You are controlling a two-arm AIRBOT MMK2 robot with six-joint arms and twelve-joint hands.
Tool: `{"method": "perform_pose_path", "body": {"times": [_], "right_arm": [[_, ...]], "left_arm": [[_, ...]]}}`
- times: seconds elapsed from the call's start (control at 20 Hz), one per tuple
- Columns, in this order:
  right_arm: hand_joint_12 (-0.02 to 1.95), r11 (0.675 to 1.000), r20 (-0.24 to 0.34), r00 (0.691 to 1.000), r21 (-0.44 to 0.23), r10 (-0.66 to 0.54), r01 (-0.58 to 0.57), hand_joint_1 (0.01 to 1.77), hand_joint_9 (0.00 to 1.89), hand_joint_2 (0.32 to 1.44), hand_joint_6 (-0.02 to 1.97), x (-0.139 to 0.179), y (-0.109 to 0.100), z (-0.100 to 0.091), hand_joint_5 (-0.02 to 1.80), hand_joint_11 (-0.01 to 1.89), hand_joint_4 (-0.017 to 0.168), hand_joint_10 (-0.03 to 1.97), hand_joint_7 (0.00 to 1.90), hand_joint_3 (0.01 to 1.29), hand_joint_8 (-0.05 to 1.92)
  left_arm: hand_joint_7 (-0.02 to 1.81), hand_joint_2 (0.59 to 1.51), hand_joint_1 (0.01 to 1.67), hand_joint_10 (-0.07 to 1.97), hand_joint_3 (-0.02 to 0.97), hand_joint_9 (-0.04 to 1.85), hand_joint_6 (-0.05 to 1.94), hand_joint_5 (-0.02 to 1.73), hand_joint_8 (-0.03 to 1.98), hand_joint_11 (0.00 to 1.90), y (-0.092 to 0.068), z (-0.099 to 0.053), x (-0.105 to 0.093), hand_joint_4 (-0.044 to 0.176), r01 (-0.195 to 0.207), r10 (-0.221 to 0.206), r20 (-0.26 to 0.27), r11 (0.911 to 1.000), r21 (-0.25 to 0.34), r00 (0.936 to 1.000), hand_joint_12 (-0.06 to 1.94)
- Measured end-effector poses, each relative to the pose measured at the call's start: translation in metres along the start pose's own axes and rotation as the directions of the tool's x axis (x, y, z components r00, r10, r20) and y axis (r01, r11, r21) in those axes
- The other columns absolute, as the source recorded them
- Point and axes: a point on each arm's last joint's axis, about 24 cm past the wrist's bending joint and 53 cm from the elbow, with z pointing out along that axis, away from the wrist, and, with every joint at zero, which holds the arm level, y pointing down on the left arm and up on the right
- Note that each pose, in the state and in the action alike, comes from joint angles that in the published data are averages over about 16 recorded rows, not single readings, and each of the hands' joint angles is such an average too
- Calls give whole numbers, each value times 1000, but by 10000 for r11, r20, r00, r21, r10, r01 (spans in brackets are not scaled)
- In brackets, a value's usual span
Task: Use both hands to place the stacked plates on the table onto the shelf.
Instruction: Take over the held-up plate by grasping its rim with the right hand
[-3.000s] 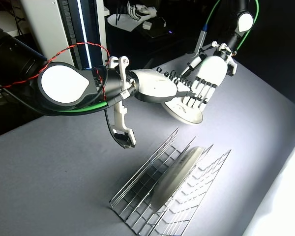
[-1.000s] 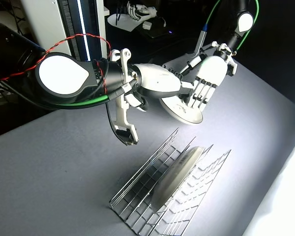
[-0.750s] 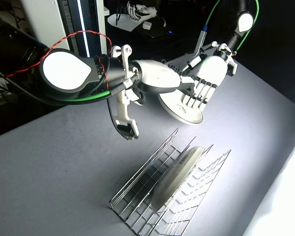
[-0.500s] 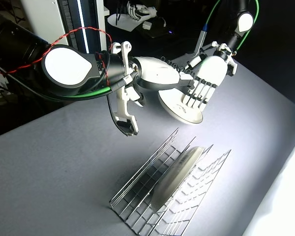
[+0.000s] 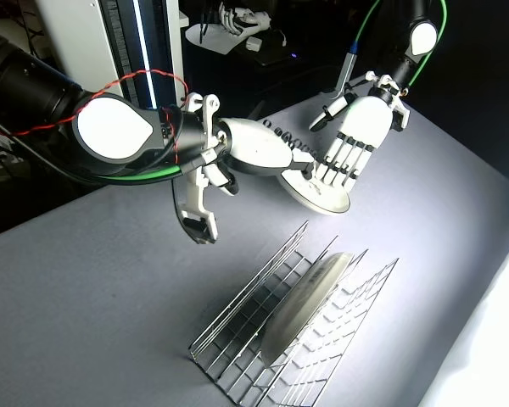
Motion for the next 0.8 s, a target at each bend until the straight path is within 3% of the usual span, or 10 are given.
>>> {"method": "perform_pose_path", "body": {"times": [0.8], "right_arm": [[583, 9978, -277, 9984, 451, 494, -481, 1334, 91, 975, 16, 21, -22, 57, 161, 12, 4, 6, 133, 14, 13]], "left_arm": [[-13, 1128, 21, -49, 20, -27, -37, -14, -24, 46, 1, 0, -1, -10, -36, 36, 4, 10000, -14, 10000, 37]]}}
